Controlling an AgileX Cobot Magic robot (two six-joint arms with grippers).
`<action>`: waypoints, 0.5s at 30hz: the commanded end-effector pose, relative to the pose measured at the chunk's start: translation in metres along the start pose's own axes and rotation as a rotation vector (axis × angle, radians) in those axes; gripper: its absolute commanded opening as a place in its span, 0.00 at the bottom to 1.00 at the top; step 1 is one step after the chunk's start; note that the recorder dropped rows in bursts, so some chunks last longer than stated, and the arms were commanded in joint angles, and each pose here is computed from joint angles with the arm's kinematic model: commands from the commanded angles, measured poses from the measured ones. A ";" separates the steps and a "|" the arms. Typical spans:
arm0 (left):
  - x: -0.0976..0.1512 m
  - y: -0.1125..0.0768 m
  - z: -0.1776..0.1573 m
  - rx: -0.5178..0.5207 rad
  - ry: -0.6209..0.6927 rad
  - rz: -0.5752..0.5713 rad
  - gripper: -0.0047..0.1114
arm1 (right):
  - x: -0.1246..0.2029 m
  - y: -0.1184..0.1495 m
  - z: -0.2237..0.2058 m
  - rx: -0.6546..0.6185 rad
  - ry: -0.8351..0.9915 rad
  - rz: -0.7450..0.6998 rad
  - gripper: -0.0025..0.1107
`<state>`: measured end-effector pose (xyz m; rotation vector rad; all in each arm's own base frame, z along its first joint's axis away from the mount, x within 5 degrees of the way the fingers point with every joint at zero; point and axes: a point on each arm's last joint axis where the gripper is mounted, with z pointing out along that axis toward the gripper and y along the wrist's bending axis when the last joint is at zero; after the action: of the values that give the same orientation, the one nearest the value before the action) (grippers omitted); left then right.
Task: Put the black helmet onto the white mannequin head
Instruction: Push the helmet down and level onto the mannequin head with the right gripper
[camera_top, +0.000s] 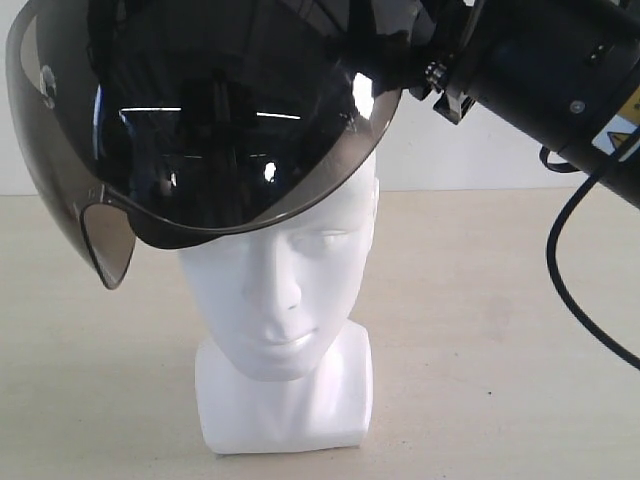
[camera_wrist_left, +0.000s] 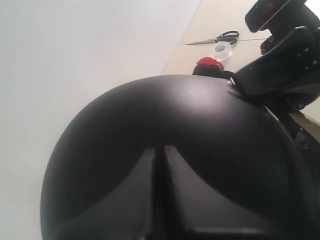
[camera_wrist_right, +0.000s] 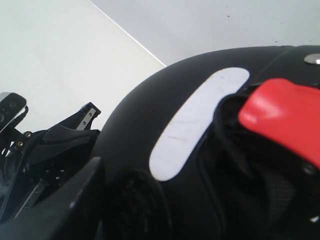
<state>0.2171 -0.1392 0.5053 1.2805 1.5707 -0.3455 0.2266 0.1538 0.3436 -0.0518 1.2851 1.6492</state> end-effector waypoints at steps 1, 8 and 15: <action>0.008 -0.003 0.010 0.076 0.061 -0.022 0.08 | -0.012 -0.001 -0.002 0.049 -0.050 -0.084 0.02; 0.009 -0.004 0.010 0.084 0.064 -0.023 0.08 | -0.012 -0.001 -0.002 0.049 -0.049 -0.087 0.02; 0.006 -0.006 0.010 0.108 0.039 -0.041 0.08 | -0.011 -0.001 -0.002 0.048 -0.044 -0.089 0.02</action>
<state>0.2137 -0.1410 0.5044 1.2995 1.5760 -0.3951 0.2270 0.1535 0.3433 -0.0478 1.2884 1.6478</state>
